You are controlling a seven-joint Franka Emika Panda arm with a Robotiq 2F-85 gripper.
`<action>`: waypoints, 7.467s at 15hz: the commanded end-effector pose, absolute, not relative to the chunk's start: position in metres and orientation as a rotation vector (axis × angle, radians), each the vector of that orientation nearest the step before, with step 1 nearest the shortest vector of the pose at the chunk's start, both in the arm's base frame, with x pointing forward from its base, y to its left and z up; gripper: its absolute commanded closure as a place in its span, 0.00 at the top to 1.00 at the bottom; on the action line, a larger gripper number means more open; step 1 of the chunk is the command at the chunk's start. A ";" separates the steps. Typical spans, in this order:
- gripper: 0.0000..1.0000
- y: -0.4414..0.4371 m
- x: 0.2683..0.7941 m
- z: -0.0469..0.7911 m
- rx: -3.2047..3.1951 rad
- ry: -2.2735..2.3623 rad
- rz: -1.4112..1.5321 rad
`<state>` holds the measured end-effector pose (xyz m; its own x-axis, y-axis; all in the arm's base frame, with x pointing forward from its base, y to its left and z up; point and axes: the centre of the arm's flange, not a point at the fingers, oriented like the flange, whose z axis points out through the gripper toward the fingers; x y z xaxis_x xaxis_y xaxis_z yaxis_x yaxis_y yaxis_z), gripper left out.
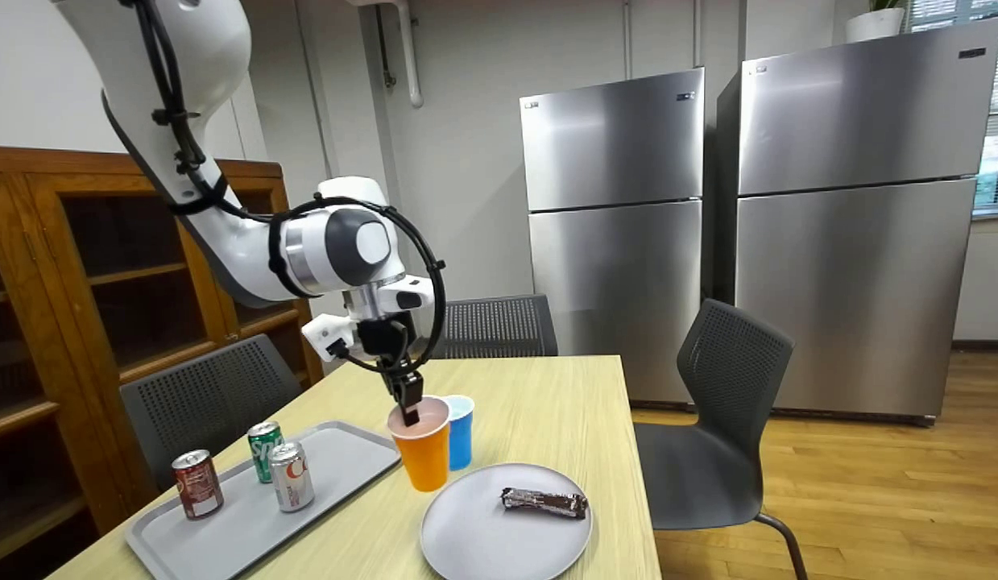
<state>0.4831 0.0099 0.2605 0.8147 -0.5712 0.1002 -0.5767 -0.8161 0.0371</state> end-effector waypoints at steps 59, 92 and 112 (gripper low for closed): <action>0.99 0.066 0.405 0.203 2.875 -0.584 0.040; 1.00 -0.110 0.559 0.125 2.533 -1.477 0.084; 0.58 -0.129 0.578 0.087 2.446 -1.593 0.055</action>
